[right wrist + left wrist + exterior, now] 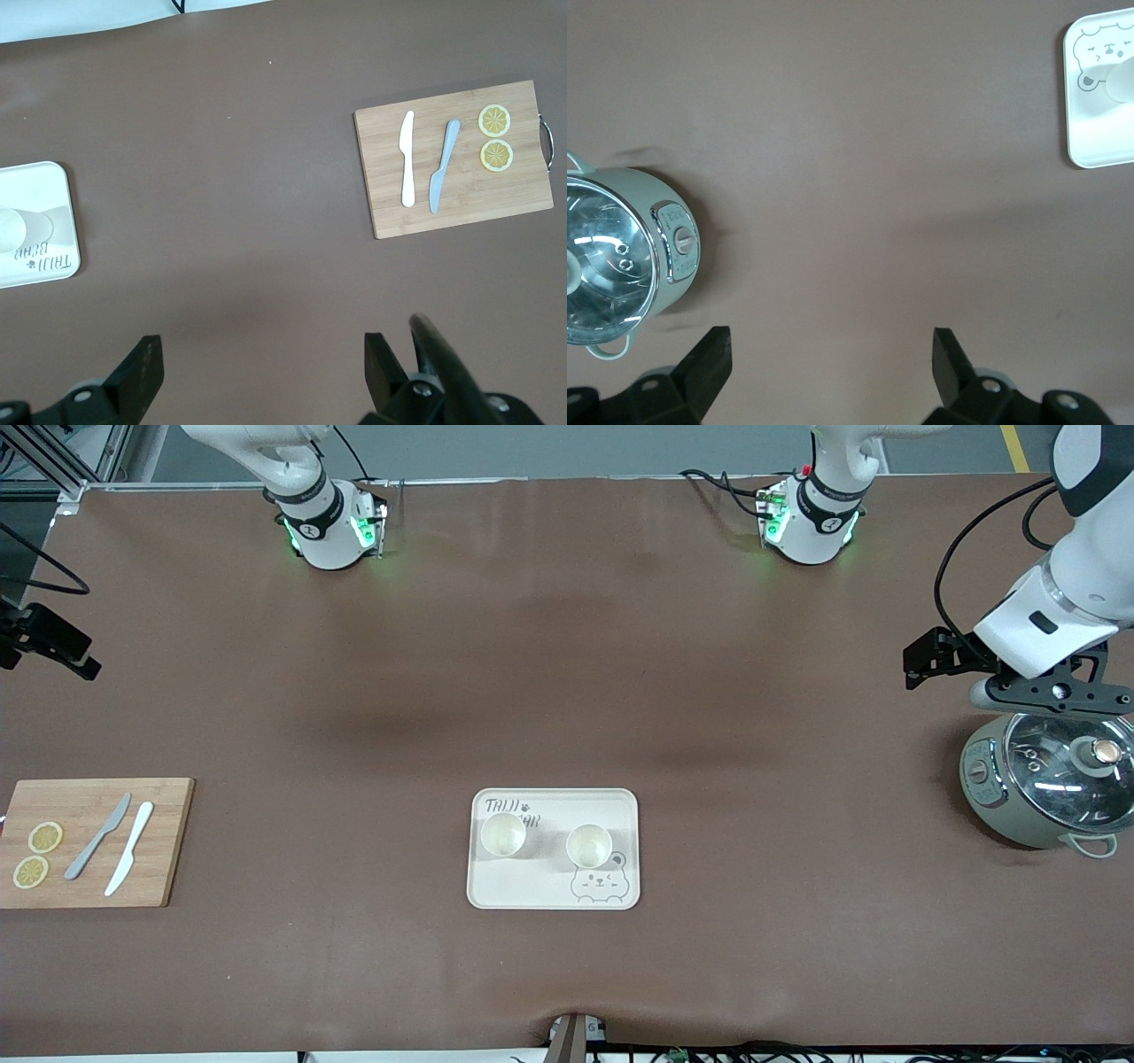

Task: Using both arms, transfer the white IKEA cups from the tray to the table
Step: 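Move the left gripper from the pot toward the white tray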

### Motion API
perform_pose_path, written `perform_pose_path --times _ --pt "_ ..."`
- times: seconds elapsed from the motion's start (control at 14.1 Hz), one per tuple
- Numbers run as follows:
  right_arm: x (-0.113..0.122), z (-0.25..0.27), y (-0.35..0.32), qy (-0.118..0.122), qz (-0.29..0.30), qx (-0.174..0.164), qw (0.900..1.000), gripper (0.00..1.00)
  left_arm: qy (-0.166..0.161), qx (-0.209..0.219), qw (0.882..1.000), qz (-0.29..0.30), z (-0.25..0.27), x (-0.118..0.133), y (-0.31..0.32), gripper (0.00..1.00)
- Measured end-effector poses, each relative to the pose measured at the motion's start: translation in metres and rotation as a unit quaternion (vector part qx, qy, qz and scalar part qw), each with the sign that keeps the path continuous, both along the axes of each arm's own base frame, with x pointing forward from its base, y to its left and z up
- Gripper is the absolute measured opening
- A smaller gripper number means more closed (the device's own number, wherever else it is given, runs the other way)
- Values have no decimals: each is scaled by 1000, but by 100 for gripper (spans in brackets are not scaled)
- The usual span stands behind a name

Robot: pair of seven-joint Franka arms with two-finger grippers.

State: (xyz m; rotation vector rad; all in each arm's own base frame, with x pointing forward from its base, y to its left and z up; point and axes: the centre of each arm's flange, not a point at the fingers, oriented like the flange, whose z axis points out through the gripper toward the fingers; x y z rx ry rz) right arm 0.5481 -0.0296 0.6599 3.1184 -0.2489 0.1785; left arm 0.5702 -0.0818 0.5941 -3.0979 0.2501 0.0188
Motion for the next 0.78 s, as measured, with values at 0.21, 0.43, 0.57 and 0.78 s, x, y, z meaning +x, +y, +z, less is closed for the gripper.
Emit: perform_pose_path --times 0.21,0.43,0.57,0.78 --pt "0 0 0 0 0 0 1000 100 0 0 1000 0 0 0 0 100" --pt "0 0 0 0 0 0 1000 100 -3 -2 1000 -6 -2 1 -6 100" --pt "0 0 0 0 0 0 1000 100 2 -4 1000 -14 -12 5 -23 100" --pt "0 1 -1 0 0 -1 1000 100 2 -9 1000 4 -31 22 -73 100"
